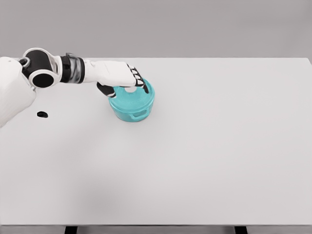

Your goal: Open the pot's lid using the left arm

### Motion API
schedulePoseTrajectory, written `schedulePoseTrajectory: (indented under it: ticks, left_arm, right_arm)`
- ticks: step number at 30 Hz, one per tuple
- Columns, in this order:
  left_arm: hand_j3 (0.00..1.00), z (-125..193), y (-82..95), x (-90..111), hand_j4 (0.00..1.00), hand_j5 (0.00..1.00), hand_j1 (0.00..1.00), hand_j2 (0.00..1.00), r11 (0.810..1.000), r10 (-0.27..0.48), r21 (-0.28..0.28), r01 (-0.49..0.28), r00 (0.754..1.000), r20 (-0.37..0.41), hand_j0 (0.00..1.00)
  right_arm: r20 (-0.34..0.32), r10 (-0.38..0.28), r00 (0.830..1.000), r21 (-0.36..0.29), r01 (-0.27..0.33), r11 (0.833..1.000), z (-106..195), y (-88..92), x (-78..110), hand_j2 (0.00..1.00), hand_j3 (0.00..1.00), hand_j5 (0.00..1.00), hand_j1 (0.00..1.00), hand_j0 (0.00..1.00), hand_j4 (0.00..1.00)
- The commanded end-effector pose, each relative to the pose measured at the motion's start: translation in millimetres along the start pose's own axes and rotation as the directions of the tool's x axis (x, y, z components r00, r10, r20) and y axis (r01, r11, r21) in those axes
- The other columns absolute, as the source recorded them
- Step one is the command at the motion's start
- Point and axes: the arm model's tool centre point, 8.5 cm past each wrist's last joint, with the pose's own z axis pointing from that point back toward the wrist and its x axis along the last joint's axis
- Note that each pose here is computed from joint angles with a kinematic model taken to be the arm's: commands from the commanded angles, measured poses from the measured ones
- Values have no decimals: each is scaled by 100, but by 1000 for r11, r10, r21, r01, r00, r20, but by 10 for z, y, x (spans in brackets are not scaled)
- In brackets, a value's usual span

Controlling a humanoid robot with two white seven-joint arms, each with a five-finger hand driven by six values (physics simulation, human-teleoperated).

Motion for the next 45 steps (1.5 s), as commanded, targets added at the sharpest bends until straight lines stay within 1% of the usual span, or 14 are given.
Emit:
schedulePoseTrajectory:
  ticks: [1,8,9,13,16,19,24,29,31,34,40,45]
  left_arm:
    - [74,-7,-8,2,74,74,74,74,1000,6,1,-6,1000,1,74]
    - [74,-47,11,25,74,74,74,74,1000,4,5,-4,1000,9,74]
    - [74,-54,2,21,74,74,74,74,1000,-9,-6,9,1000,1,74]
    - [74,-76,5,27,74,74,74,74,1000,-12,-8,12,1000,1,74]
    - [62,-70,2,24,62,62,62,62,1000,-12,-8,12,1000,0,62]
    - [55,-60,14,20,55,55,55,55,1000,-13,-6,13,1000,-1,55]
    - [51,-17,12,-1,51,51,51,51,1000,-16,-7,16,1000,-9,51]
    - [51,22,24,-15,51,51,51,51,1000,-20,-6,20,1000,-15,51]
    - [51,202,-16,-112,51,51,51,51,1000,-16,-12,16,999,-50,51]
    - [51,367,-52,-180,51,51,51,51,999,-25,-26,23,996,-80,51]
    - [51,844,-263,-386,51,51,51,51,997,-15,-75,2,984,-176,51]
    - [51,995,-342,-451,51,51,51,51,995,-10,-94,-10,978,-208,51]
  right_arm:
    - [0,0,1000,0,0,1000,0,-1,-1,100,100,100,100,100,100]
    - [0,0,1000,0,0,1000,0,-1,-1,100,100,100,100,100,100]
    - [0,0,1000,0,0,1000,0,-1,-1,100,100,100,100,100,100]
    - [0,0,1000,0,0,1000,0,-1,-1,100,100,100,100,100,100]
    - [0,0,1000,0,0,1000,0,-1,-1,100,100,100,100,100,100]
    - [0,0,1000,0,0,1000,0,-1,-1,100,100,100,100,100,100]
    - [0,0,1000,0,0,1000,0,-1,-1,100,100,100,100,100,100]
    - [0,0,1000,0,0,1000,0,-1,-1,100,100,100,100,100,100]
    - [0,0,1000,0,0,1000,0,-1,-1,100,100,100,100,100,100]
    - [0,0,1000,0,0,1000,0,-1,-1,100,100,100,100,100,100]
    - [0,0,1000,0,0,1000,0,-1,-1,100,100,100,100,100,100]
    - [0,0,1000,0,0,1000,0,-1,-1,100,100,100,100,100,100]
